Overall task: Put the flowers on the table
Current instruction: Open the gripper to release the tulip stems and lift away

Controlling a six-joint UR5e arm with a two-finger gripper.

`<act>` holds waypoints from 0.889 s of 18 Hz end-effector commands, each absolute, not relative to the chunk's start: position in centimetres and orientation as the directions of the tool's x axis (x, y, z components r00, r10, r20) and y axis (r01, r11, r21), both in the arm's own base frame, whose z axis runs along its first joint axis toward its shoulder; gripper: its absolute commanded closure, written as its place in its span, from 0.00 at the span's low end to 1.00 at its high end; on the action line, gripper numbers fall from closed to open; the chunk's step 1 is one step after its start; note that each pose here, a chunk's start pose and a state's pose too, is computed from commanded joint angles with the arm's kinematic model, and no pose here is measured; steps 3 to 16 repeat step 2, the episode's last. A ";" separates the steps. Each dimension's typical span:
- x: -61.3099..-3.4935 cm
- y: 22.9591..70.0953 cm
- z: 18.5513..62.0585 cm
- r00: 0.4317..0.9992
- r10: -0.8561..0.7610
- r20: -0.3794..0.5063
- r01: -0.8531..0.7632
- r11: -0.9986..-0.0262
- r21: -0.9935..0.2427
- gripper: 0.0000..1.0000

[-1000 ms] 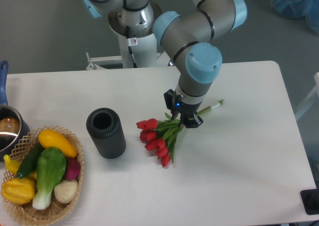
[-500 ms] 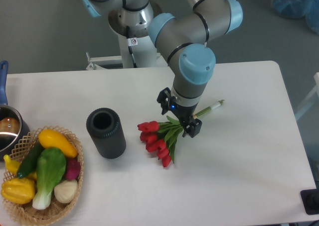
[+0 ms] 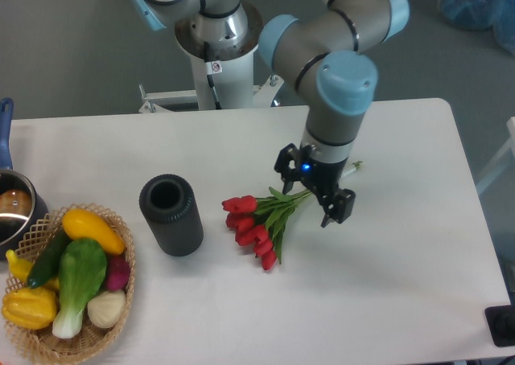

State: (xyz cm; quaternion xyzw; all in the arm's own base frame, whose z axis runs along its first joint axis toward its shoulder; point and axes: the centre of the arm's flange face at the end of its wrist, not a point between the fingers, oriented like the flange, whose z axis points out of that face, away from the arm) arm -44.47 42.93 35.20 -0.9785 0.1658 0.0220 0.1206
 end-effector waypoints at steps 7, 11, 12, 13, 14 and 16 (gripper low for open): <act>-44.9 42.8 35.5 0.944 -0.315 -0.096 -0.329 -0.918 -0.220 0.00; -44.9 42.8 35.5 0.944 -0.315 -0.096 -0.329 -0.918 -0.220 0.00; -44.9 42.8 35.5 0.944 -0.315 -0.096 -0.329 -0.918 -0.220 0.00; -44.9 42.8 35.5 0.944 -0.315 -0.096 -0.329 -0.918 -0.220 0.00; -44.9 42.8 35.5 0.944 -0.315 -0.096 -0.329 -0.918 -0.220 0.00; -44.9 42.8 35.5 0.944 -0.315 -0.096 -0.329 -0.918 -0.220 0.00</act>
